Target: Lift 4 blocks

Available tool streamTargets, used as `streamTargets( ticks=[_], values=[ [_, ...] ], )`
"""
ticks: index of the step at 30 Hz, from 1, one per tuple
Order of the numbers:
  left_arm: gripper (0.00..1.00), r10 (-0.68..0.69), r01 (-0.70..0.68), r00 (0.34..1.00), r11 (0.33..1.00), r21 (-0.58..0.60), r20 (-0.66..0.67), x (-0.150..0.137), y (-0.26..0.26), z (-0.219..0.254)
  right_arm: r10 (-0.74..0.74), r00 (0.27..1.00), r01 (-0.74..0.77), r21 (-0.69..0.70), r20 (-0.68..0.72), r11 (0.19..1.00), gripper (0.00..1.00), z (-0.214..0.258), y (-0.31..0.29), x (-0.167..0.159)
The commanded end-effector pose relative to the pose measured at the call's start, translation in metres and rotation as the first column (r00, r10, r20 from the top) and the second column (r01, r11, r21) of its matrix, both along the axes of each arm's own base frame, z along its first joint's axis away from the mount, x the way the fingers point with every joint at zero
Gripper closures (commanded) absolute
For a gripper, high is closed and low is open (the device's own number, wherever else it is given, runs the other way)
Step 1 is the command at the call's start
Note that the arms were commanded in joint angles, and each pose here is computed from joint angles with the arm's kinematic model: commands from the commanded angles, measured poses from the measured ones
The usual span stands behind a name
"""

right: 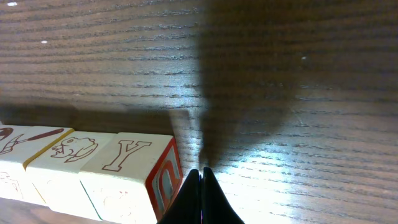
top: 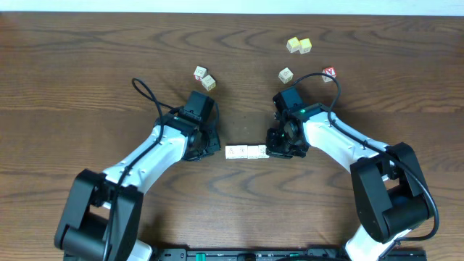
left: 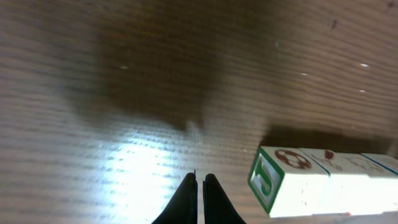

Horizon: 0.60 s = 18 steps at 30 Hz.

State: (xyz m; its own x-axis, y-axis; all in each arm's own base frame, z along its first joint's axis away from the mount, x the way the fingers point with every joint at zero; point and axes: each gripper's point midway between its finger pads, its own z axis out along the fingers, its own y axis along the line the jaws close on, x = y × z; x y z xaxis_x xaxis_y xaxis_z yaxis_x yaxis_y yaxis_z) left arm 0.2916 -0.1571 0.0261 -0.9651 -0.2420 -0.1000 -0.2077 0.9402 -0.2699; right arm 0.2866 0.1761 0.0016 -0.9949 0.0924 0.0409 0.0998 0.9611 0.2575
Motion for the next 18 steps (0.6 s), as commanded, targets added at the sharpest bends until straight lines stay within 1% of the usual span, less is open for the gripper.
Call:
streamTargets(
  ticks=[1, 4, 8, 10, 11, 18],
  values=[
    [0.93, -0.035, 0.033, 0.998, 0.999, -0.027, -0.06, -0.007, -0.006, -0.02, 0.008, 1.0, -0.008, -0.014, 0.001, 1.0, 0.99, -0.002, -0.004, 0.0],
    [0.93, -0.066, 0.061, 0.995, 0.996, -0.069, -0.079, -0.009, -0.014, -0.024, 0.008, 1.0, -0.008, -0.014, 0.002, 1.0, 0.99, -0.002, -0.004, 0.0],
    [0.93, -0.084, 0.078, 0.994, 0.993, -0.087, -0.075, -0.009, -0.017, -0.025, 0.011, 1.0, -0.011, -0.013, 0.001, 1.0, 0.99, -0.003, -0.003, -0.001],
    [0.92, -0.14, 0.13, 0.989, 0.981, -0.146, -0.057, -0.009, -0.029, -0.021, 0.013, 1.0, -0.013, -0.01, 0.002, 1.0, 0.99, -0.002, -0.002, -0.001],
    [0.93, -0.147, 0.137, 0.988, 0.978, -0.158, -0.055, -0.009, -0.031, -0.02, 0.014, 1.0, -0.014, -0.01, 0.003, 1.0, 0.99, -0.002, -0.002, -0.001],
    [0.93, -0.143, 0.129, 0.987, 0.98, -0.151, -0.08, -0.01, -0.03, -0.032, 0.014, 1.0, -0.014, -0.002, 0.001, 1.0, 0.99, -0.002, 0.0, -0.001]
  ],
)
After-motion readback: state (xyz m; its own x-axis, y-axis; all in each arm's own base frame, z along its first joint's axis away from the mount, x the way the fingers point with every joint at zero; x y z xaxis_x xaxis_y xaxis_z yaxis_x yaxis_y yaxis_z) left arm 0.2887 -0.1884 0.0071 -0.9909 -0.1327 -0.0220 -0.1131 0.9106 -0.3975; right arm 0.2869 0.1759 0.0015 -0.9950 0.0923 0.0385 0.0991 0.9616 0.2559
